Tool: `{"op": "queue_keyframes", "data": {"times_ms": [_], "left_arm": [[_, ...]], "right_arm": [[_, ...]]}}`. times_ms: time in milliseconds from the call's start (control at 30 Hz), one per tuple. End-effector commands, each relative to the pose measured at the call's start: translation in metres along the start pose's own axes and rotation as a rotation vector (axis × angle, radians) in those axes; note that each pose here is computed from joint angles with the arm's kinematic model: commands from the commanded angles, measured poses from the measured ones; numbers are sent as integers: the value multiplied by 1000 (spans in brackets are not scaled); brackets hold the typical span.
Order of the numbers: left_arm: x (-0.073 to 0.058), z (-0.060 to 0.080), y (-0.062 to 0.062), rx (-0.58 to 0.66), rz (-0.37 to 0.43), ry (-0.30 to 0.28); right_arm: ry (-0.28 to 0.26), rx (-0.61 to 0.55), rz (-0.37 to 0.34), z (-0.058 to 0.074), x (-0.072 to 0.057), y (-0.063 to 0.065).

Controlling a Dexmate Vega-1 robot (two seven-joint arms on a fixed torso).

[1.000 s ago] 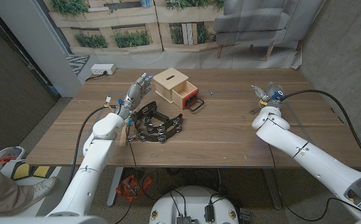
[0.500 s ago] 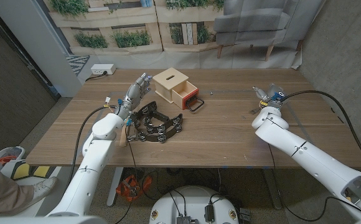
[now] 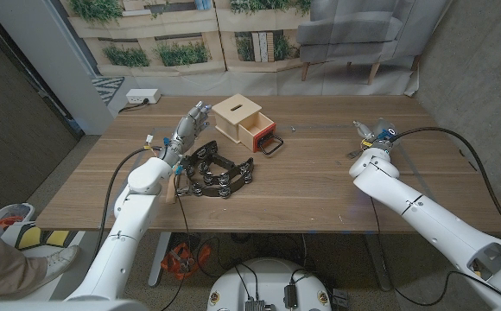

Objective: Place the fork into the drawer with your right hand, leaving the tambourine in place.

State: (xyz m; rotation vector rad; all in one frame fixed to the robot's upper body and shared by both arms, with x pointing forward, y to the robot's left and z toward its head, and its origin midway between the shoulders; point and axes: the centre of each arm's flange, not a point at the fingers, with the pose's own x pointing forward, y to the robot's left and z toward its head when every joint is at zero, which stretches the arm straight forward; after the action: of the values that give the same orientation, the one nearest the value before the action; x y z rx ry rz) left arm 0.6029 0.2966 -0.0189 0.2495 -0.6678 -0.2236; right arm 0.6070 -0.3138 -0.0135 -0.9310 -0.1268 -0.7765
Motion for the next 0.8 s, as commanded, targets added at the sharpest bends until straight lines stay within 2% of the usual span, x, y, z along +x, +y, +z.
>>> {"op": "queue_keyframes", "data": {"times_ms": [33,800], "left_arm": [[0,0,-2,-1,0,4],[0,0,-3,0,1,8]], "right_arm": [[25,13,-12,-3,5,2],[95,13,-32,-2,10,4]]}}
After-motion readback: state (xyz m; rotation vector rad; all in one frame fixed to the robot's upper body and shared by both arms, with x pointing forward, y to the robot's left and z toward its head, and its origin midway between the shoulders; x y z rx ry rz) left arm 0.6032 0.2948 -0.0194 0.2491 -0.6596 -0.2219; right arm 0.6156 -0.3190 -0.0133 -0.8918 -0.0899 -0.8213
